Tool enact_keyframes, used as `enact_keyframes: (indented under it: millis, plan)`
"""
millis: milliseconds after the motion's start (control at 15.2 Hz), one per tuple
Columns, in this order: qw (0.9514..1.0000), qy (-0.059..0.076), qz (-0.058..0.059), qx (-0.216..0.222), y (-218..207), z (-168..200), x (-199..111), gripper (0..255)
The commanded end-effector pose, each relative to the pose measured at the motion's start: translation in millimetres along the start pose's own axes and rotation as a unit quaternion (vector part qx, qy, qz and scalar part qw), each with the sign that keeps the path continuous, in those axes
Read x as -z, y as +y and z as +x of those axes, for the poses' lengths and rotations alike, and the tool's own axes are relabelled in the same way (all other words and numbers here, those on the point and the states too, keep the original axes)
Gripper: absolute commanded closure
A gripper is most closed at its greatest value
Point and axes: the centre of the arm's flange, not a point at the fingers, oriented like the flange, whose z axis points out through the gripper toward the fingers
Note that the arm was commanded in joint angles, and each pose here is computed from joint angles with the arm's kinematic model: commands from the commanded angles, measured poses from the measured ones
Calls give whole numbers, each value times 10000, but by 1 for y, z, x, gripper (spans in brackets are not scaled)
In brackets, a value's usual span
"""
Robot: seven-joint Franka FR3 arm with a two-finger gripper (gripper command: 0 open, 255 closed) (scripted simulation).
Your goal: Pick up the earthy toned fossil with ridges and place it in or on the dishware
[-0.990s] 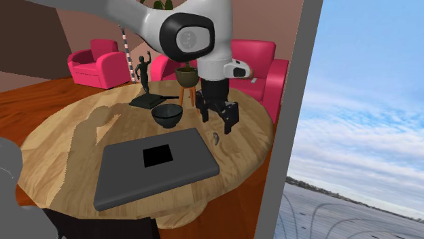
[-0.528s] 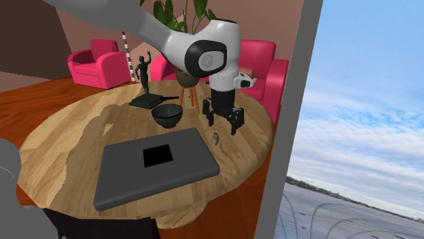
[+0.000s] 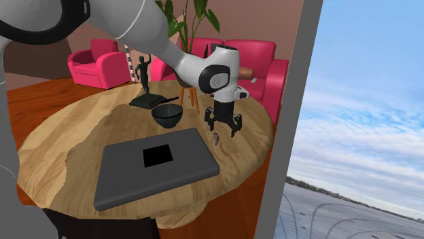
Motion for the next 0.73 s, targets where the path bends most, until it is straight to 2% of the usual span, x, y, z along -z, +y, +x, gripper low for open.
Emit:
enact_keyframes:
  millis: [0,396,660]
  plan:
    - [9997,-19,37,236,-8,17,-14,0]
    - [9955,-71,136,932,-36,68,-68,0]
    - [9948,-77,147,1006,-40,73,-89,0]
